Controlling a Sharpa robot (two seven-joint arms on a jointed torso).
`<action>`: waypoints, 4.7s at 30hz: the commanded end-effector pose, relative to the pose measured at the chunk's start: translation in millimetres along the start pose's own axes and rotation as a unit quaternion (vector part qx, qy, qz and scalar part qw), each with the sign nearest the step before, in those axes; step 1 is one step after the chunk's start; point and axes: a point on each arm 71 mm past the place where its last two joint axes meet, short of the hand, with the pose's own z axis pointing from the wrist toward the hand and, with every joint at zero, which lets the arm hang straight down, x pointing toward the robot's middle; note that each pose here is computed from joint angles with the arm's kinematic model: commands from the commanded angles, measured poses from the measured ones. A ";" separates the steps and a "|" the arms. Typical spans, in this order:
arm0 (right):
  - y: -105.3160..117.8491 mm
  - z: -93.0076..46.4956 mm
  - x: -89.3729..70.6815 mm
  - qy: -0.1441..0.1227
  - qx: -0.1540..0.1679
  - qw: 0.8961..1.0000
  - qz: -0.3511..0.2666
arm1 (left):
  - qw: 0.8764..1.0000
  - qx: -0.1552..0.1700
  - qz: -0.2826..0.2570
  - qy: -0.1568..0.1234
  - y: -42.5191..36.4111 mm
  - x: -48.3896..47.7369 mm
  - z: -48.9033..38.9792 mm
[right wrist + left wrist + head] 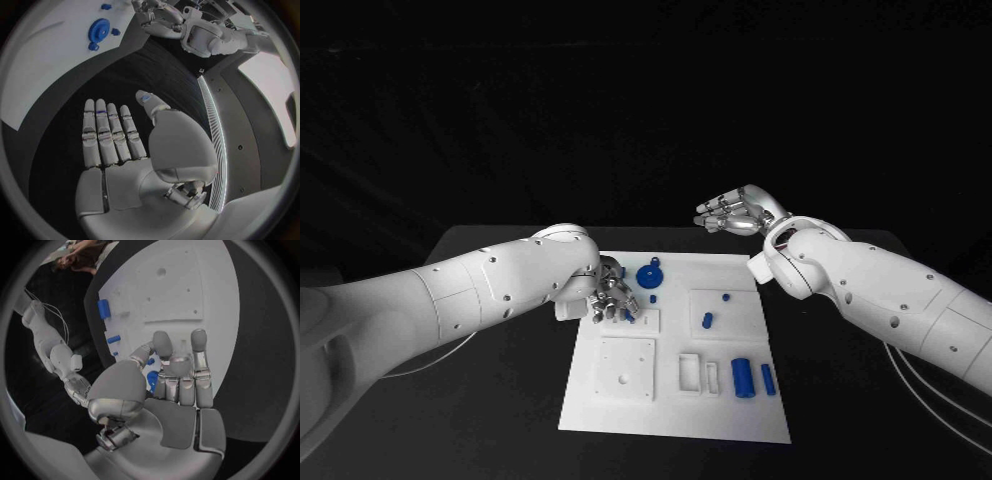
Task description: Assemble the parts on the task board
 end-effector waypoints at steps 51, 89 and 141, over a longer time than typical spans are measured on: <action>1.6 0.2 2.6 0.010 -0.004 1.000 0.000 | 1.000 0.003 0.012 0.010 -2.8 3.6 3.8; -0.4 -1.0 2.4 0.010 -0.002 1.000 0.000 | 0.999 0.017 0.026 -0.020 0.1 10.4 -1.7; -1.2 -1.6 2.8 0.012 -0.001 1.000 0.000 | 0.999 0.029 0.034 -0.019 -3.5 5.9 -1.4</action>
